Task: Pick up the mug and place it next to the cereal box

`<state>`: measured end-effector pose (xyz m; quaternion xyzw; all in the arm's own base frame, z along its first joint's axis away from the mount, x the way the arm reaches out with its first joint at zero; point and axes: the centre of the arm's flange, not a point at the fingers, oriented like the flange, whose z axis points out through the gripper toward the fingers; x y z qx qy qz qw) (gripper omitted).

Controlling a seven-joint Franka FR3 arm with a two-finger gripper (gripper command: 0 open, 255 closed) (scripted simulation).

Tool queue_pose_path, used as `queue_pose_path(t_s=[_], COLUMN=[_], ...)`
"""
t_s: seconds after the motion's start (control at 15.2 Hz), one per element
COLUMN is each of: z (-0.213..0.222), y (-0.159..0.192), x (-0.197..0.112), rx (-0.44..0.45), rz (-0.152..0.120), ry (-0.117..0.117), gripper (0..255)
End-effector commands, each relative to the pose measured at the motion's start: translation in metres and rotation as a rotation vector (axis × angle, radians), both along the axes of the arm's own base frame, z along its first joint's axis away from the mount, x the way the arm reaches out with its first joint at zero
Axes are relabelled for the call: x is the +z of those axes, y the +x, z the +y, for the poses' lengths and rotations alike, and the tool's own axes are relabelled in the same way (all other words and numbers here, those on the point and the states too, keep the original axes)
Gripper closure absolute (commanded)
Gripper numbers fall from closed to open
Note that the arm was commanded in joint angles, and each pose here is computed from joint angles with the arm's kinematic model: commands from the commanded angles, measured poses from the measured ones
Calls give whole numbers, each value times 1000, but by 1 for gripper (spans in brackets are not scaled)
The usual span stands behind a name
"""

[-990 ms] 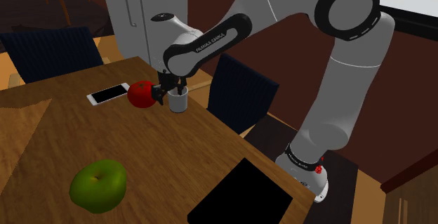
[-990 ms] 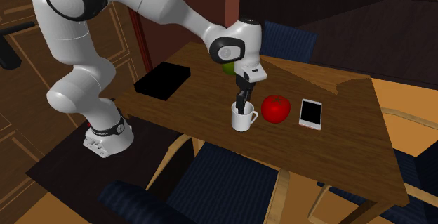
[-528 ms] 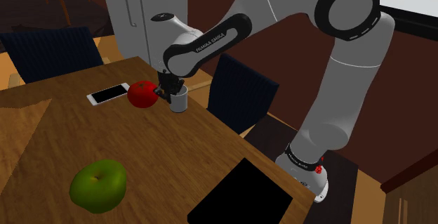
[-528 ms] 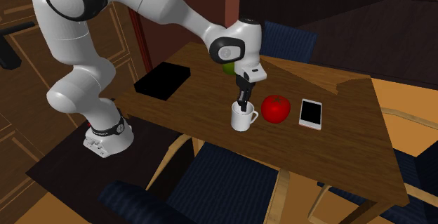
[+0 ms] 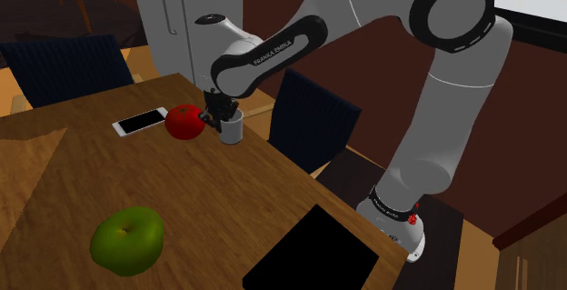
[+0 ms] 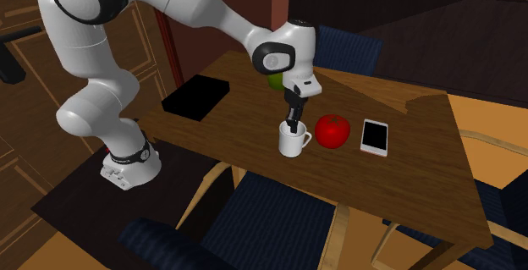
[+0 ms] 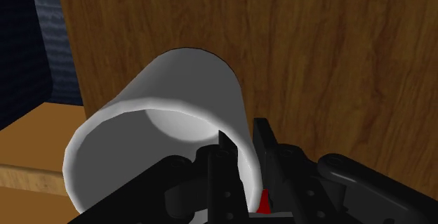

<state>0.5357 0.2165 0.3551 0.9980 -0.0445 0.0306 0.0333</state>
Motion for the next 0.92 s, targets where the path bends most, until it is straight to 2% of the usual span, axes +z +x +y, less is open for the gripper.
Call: queue_pose_path(t_s=[0.0, 0.86], z=[-1, -1], y=[1, 1], x=[9, 78], rx=[0, 0], rz=[0, 0], ry=[0, 0], gripper=[255, 255])
